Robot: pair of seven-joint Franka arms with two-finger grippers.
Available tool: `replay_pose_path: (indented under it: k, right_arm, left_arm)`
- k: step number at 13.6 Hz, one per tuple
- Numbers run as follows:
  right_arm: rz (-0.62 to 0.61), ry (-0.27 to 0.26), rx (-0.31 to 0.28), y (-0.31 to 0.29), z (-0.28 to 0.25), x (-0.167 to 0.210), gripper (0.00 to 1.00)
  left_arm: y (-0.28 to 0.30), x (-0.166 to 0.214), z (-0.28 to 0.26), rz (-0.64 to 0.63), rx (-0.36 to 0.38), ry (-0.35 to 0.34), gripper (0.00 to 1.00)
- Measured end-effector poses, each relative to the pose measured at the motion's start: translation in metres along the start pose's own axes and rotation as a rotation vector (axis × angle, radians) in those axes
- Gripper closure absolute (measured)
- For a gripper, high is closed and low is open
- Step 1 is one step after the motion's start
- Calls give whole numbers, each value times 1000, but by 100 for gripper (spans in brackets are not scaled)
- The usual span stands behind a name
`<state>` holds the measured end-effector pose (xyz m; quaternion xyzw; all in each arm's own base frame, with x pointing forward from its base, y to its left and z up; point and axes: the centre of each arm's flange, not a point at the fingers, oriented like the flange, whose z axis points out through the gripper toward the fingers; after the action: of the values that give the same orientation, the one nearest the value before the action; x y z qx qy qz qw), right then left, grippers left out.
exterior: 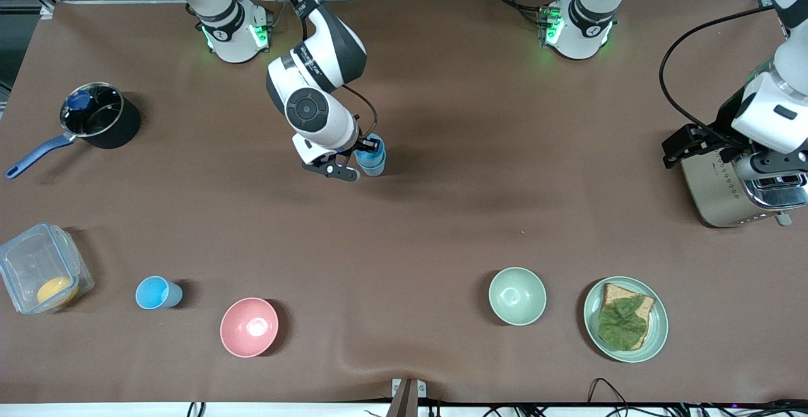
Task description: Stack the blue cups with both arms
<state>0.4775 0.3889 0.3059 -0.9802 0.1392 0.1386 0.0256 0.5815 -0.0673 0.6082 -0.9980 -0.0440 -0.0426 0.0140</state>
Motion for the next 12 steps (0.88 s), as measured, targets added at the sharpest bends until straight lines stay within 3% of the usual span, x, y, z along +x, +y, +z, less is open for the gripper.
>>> replay_pose_path:
  k: [3,5,8,12]
  right_arm:
    - [-39,45,-85,32,-17,31,1]
    - [-116,3,-101,83,-48,68,0]
    - [-223,-56,-62,180,-104,111,0]
    - [-330,-25,-28,279,-187,112,0]
  left_arm:
    - [-8,-1,-9,49,1,16,0]
    - [-20,1,-10,104,5,18,0]
    - [-32,0,-11,128,9,-1,0]
    - [-9,-10,-15,171,9,-27,0]
